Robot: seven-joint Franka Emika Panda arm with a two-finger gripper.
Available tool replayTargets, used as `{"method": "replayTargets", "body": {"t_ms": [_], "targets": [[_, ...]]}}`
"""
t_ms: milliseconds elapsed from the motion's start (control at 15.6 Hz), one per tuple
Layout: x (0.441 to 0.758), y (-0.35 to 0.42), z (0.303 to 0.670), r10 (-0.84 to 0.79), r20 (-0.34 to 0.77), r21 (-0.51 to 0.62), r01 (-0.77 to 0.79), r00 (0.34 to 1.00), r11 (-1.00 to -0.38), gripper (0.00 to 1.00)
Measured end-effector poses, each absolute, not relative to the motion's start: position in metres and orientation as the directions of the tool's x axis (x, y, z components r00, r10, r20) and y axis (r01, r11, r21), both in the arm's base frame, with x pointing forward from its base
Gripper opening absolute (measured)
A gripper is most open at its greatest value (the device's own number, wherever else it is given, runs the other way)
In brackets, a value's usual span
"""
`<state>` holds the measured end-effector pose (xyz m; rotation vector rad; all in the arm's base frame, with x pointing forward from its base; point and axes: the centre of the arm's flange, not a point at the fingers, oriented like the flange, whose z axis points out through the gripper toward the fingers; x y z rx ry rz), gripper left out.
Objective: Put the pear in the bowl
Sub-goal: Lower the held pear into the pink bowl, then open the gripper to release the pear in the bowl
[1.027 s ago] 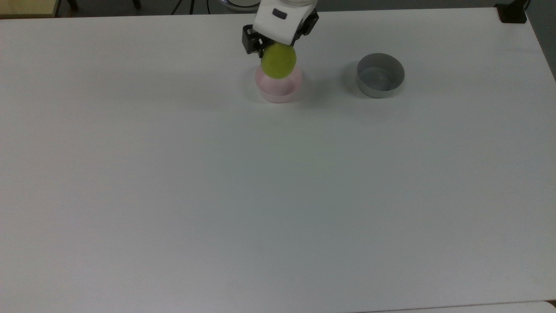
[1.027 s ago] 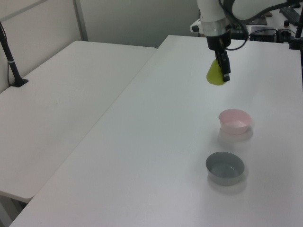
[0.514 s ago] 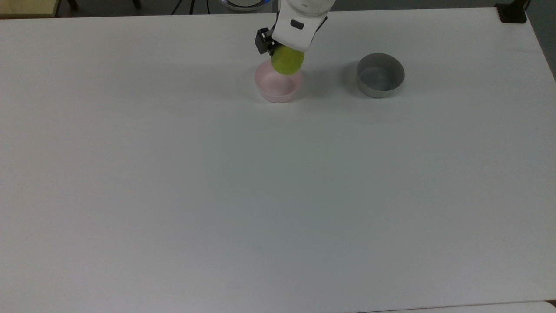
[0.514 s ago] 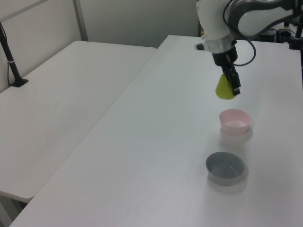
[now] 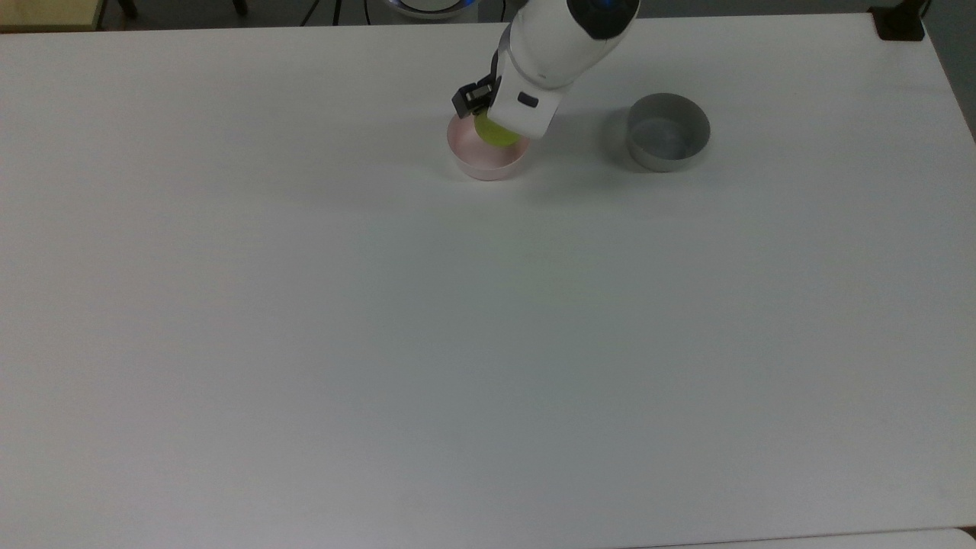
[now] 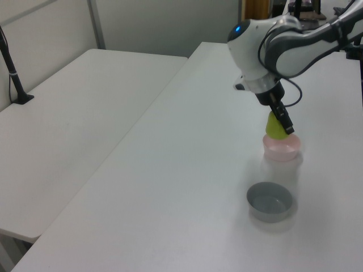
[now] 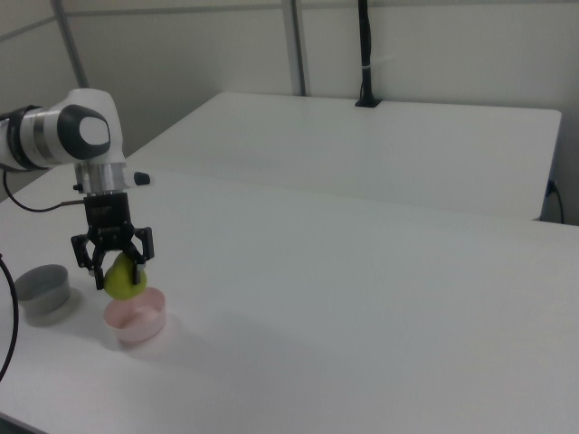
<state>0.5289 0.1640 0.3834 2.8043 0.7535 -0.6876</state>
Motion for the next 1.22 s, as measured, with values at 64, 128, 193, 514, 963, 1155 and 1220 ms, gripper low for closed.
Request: {"method": "replayTargets", "body": {"t_ms": [64,128,193,514,963,1155,1220], "targets": [[0.53,0.164,0.376,0.431,-0.483,0.033,0.508,0.762,-0.861,0.69],[0.53,0.165,0.37,0.428,-0.492,0.034,0.509,0.758,-0.86,0.69],[0.53,0.165,0.365,0.426,-0.501,0.034,0.509,0.754,-0.86,0.69],[0.531,0.165,0.349,0.417,-0.525,0.036,0.509,0.742,-0.86,0.69],[0.532,0.162,0.348,0.412,-0.527,0.038,0.505,0.743,-0.862,0.82],[0.533,0.162,0.349,0.412,-0.526,0.039,0.504,0.744,-0.863,1.0],[0.533,0.162,0.349,0.412,-0.525,0.039,0.504,0.745,-0.863,1.0]]}}
